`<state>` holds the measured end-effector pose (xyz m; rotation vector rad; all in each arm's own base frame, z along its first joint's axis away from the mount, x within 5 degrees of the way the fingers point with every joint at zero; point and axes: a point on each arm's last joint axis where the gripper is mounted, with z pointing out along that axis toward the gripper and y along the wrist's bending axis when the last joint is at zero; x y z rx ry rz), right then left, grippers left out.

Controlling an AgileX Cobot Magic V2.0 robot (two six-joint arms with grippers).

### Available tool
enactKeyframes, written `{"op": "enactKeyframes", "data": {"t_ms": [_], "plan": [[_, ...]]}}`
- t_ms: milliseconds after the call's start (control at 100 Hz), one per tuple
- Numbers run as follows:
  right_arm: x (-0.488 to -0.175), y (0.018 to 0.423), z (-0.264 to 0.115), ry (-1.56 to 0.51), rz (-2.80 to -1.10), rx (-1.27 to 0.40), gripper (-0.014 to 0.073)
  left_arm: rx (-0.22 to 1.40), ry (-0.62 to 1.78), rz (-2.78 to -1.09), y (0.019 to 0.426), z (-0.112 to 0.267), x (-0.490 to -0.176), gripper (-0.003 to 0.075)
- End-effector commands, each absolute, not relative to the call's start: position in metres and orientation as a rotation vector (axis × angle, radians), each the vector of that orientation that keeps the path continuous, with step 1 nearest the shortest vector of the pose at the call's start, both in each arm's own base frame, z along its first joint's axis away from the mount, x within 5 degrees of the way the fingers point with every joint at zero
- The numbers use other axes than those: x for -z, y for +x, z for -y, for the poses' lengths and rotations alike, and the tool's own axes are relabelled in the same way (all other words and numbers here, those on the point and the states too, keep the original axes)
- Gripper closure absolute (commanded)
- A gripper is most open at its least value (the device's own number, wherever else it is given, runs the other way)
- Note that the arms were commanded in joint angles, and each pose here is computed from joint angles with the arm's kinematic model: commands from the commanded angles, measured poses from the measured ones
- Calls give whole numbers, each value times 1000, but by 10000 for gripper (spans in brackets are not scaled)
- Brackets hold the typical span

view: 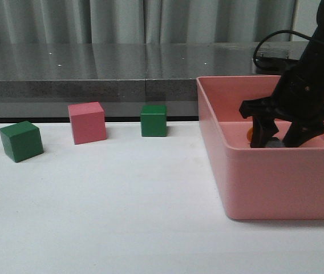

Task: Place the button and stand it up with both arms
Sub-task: 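Lower the right gripper into the pink bin around the yellow button, then close the right gripper on the button body and lift it out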

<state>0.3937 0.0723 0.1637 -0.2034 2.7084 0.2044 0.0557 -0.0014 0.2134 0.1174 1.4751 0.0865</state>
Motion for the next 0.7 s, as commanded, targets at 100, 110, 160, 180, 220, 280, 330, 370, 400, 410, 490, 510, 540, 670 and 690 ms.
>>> {"op": "enactKeyframes", "data": {"t_ms": [100,110,160,180,220,280,330,370,400,410,490,510,540,670,690], "plan": [[-200,397,-74,-224,-2636,-220,435,-77,101,-1416,55,1,-207,740],[-201,397,-74,-226,-2643,-222,444,-77,101,-1416,55,1,-207,740],[-208,398,-75,-236,-2656,-230,494,-77,101,-1416,55,1,-207,740],[-213,398,-75,-241,-2657,-233,502,-77,101,-1416,55,1,-207,740],[-224,398,-76,-249,-2652,-240,511,-77,101,-1416,55,1,-207,740],[-244,398,-77,-264,-2635,-250,510,-77,101,-1416,55,1,-207,740],[-263,396,-80,-284,-2610,-258,510,-77,101,-1416,55,1,-207,740],[-279,395,-83,-301,-2591,-267,510,-77,101,-1416,55,1,-207,740],[-292,393,-86,-317,-2573,-277,510,-77,101,-1416,55,1,-207,740],[-296,393,-87,-325,-2569,-279,510,-77,101,-1416,55,1,-207,740],[-324,387,-102,-421,-2526,-296,510,-77,101,-1416,55,1,-207,740],[-330,386,-107,-458,-2513,-303,510,-77,101,-1416,55,1,-207,740],[-338,384,-113,-511,-2494,-316,510,-77,101,-1416,55,1,-207,740],[-361,371,-153,-801,-2347,-389,510,-77,101,-1416,55,1,-207,740],[-361,368,-160,-859,-2320,-390,510,-77,101,-1416,55,1,-207,740]]}}
